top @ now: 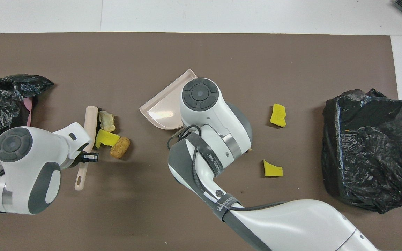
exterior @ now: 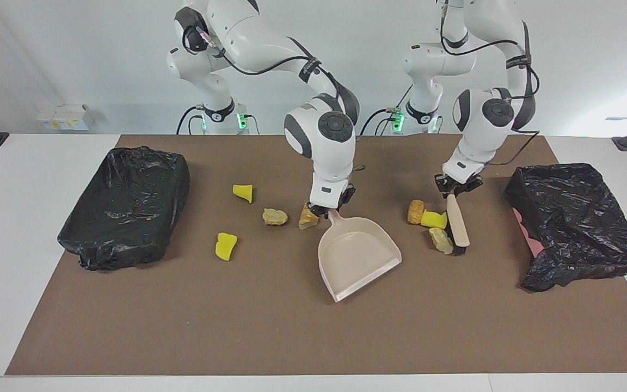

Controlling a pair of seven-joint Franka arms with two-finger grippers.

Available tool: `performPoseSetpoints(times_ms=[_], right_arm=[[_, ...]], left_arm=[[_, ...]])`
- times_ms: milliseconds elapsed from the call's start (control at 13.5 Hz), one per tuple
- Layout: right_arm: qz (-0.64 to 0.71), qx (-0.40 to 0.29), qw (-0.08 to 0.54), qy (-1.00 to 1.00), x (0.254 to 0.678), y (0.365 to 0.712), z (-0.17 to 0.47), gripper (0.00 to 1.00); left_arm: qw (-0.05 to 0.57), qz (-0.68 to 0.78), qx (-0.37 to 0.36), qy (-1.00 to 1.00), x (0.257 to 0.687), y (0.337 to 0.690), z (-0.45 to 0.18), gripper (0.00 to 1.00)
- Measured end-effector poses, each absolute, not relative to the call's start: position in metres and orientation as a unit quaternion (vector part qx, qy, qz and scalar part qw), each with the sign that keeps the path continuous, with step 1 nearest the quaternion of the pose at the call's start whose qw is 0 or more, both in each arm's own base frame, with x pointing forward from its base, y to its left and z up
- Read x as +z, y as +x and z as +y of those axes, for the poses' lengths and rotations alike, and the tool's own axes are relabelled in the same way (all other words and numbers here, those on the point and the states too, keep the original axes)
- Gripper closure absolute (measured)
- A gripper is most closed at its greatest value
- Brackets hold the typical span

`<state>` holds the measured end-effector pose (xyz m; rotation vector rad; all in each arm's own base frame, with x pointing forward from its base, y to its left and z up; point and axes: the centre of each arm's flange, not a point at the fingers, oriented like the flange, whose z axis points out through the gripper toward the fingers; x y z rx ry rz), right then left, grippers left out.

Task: Sweep and dump trash in bin
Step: 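Sweep the bread and sponge pieces toward the dustpan with the left gripper, then push the pieces into the dustpan with the brush in the left gripper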

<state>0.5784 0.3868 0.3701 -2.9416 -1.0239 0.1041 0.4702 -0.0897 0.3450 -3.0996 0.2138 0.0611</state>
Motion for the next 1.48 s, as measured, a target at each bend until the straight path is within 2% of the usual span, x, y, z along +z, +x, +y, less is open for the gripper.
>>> performPoseSetpoints(times_ms=[369,738,1181,1477], right_arm=[[-0.545,0.047,0.021,-0.837,0.356,0.602,0.334,0.67],[-0.688,0.053,0.001,-0.724,0.352,0.608,0.314,0.67],[-0.732,0.051,-0.012,-0.68,0.344,0.599,0.31,0.67],[-0.731,0.054,-0.012,-0.681,0.344,0.597,0.308,0.67]], left_arm=[[0.017,0.029,0.015,-0.999,0.347,0.458,-0.145,0.75],[0.024,-0.068,0.026,-0.997,0.369,0.462,-0.142,0.75],[0.041,-0.09,0.061,-0.993,0.348,0.434,-0.137,0.75],[0.024,-0.085,0.062,-0.994,0.343,0.421,-0.172,0.75]])
